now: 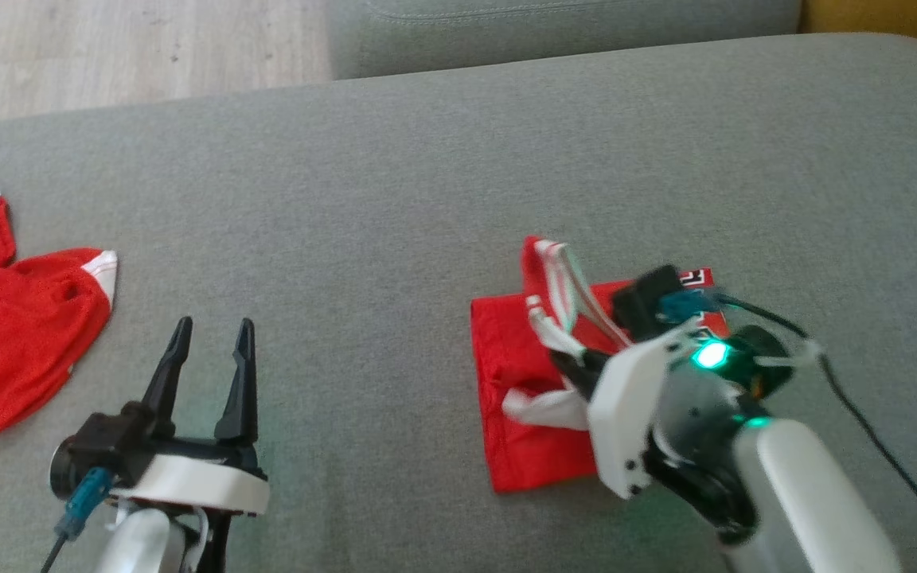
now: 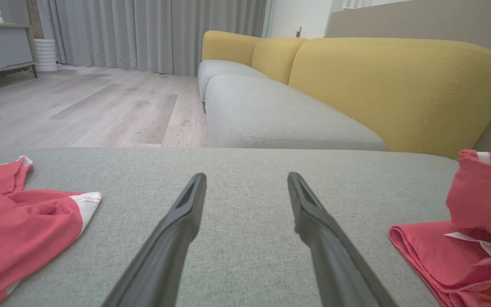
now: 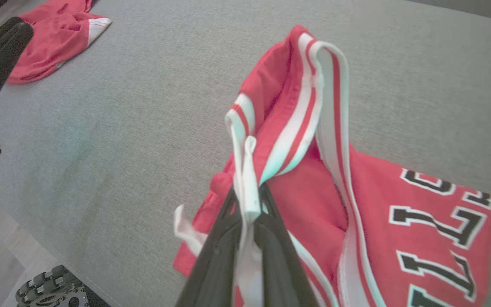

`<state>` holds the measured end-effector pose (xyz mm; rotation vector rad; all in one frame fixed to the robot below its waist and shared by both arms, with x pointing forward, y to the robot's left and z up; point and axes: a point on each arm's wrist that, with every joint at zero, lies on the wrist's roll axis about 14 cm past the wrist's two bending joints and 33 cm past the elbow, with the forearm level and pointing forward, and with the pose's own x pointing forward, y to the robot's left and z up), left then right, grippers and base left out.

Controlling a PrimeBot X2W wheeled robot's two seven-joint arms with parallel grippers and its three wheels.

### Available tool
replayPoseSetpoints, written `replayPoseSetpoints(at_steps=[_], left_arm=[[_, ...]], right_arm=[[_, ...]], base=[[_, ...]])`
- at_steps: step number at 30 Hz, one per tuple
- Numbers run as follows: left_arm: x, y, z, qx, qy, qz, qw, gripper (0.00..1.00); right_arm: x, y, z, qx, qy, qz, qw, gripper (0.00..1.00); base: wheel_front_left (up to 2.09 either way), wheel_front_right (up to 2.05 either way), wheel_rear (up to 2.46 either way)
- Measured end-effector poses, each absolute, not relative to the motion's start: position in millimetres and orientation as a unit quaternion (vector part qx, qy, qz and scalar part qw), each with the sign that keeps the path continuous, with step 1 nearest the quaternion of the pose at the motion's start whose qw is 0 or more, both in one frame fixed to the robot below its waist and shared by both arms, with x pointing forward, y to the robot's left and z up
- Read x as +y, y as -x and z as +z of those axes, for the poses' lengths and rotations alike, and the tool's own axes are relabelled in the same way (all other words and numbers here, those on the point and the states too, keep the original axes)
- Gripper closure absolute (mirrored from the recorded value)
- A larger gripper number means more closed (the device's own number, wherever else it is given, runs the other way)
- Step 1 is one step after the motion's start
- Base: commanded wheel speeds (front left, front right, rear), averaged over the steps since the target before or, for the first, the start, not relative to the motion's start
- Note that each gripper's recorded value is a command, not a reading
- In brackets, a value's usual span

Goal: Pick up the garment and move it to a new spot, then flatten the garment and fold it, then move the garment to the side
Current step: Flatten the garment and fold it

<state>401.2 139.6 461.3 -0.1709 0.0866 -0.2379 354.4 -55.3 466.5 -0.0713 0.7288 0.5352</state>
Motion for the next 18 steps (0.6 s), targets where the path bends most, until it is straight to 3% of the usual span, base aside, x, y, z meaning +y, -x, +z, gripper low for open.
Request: replayPoseSetpoints(at_steps=[7,8,9,14,18], left_arm=[[143.3,-396.3,459.5,0.046,0.085,-0.113,0.989,0.00],[144.8,-395.8,459.5,0.046,0.085,-0.111,0.989,0.00],[146.3,-395.3,459.1,0.047,0.084,-0.109,0.989,0.00],[150.7,-393.2,457.4,0.049,0.084,-0.102,0.990,0.00],[151.2,-393.2,459.5,0.046,0.084,-0.101,0.990,0.00]], right_arm=[[-29.4,-362.3,441.2,0.376,0.038,0.287,0.880,1.00],[-28.1,-363.4,438.9,0.376,0.039,0.288,0.880,0.85],[-26.6,-363.8,436.7,0.377,0.038,0.290,0.879,0.00],[-10.8,-365.0,449.6,0.356,-0.002,0.316,0.879,0.00],[-11.9,-380.1,496.6,0.280,-0.045,0.319,0.904,0.00]], base=[[0.00,0.00,0.00],[0.00,0.00,0.00],[0.00,0.00,0.00],[0.00,0.00,0.00],[0.00,0.00,0.00]])
